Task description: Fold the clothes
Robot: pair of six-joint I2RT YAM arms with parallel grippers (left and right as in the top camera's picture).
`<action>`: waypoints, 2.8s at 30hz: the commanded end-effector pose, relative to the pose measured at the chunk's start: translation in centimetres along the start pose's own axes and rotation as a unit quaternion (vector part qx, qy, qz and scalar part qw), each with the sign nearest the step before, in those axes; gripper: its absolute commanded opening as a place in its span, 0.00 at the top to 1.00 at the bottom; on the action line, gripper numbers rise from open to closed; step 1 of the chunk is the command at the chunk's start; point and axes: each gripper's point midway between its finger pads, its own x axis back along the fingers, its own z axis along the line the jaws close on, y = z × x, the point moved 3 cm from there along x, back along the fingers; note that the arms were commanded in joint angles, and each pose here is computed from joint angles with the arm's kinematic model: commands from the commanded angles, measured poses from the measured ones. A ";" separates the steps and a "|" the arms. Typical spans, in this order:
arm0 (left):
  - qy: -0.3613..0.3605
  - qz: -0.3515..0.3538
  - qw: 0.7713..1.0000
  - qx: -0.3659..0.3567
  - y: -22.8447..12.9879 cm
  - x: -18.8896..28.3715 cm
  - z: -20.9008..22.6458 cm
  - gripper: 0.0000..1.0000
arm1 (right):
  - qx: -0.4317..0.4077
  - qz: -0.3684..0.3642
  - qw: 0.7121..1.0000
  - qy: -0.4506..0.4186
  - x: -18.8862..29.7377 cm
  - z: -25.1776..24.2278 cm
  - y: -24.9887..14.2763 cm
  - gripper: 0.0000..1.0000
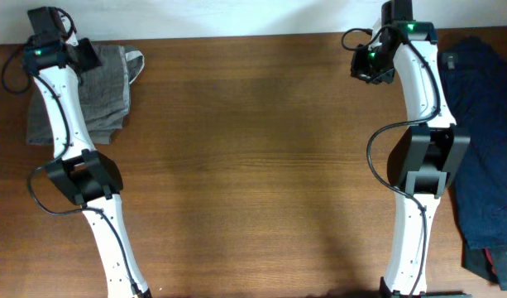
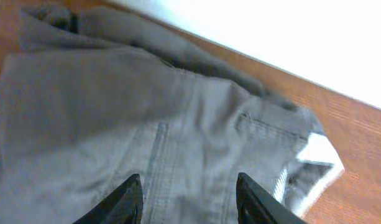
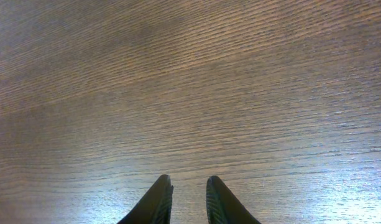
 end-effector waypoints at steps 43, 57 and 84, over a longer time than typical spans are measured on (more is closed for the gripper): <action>0.117 0.006 0.993 -0.019 1.9 10.6 4.3 0.34 | 0.016 -0.024 0.999 0.013 3.1 1.6 0.6 0.76; 0.137 0.199 0.970 0.015 -9.3 4.2 6.9 0.35 | 0.016 -0.022 1.000 0.013 3.1 1.5 0.5 0.76; 0.048 0.005 0.998 0.032 0.6 7.1 4.9 0.56 | 0.018 -0.031 0.999 0.015 3.1 1.6 0.9 0.76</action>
